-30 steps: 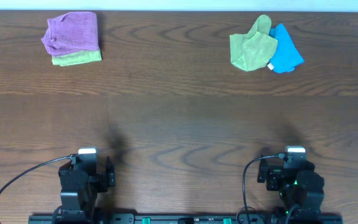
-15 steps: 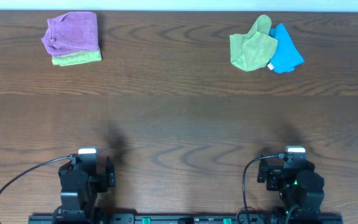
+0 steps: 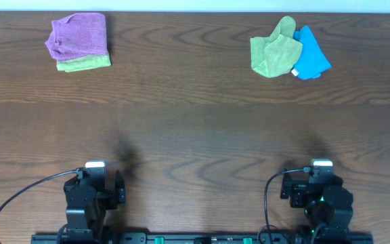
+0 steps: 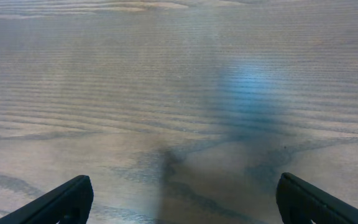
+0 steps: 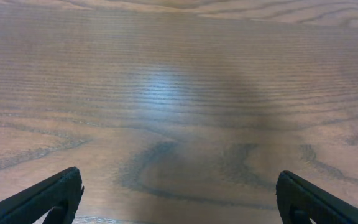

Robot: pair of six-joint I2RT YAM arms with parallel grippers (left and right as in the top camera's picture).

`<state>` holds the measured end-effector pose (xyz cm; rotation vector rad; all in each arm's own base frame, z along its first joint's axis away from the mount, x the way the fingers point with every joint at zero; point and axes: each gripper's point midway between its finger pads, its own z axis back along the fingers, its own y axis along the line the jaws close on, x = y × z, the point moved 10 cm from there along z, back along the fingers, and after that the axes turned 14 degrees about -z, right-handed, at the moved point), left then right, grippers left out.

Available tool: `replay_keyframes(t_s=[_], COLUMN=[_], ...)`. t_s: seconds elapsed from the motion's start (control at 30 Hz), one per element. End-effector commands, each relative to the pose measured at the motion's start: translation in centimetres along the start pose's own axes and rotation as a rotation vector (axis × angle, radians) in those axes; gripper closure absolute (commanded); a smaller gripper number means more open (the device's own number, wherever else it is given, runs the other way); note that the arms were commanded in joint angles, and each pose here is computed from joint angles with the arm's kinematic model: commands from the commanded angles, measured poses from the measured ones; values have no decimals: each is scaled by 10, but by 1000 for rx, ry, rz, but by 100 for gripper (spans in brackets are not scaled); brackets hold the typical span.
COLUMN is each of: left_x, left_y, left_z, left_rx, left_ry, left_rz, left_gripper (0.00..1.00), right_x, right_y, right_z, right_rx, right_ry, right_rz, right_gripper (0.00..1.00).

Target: Fold the cloth

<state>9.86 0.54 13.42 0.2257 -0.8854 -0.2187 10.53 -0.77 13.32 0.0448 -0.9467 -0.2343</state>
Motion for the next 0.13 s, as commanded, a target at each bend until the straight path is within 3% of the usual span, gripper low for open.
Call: replay_keyframes(t_s=[0.0, 0.1], left_x=[-12, -12], left_y=[-2, -2], left_z=[-7, -7], left_rx=[6, 6], left_ry=[57, 57], left_rz=[2, 2], left_gripper=[5, 5], right_x=[-2, -2], right_y=[-2, -2], right_z=[-2, -2], right_rx=[-14, -14], right_ry=[-3, -3], right_rz=[-18, -18], right_gripper=[1, 1])
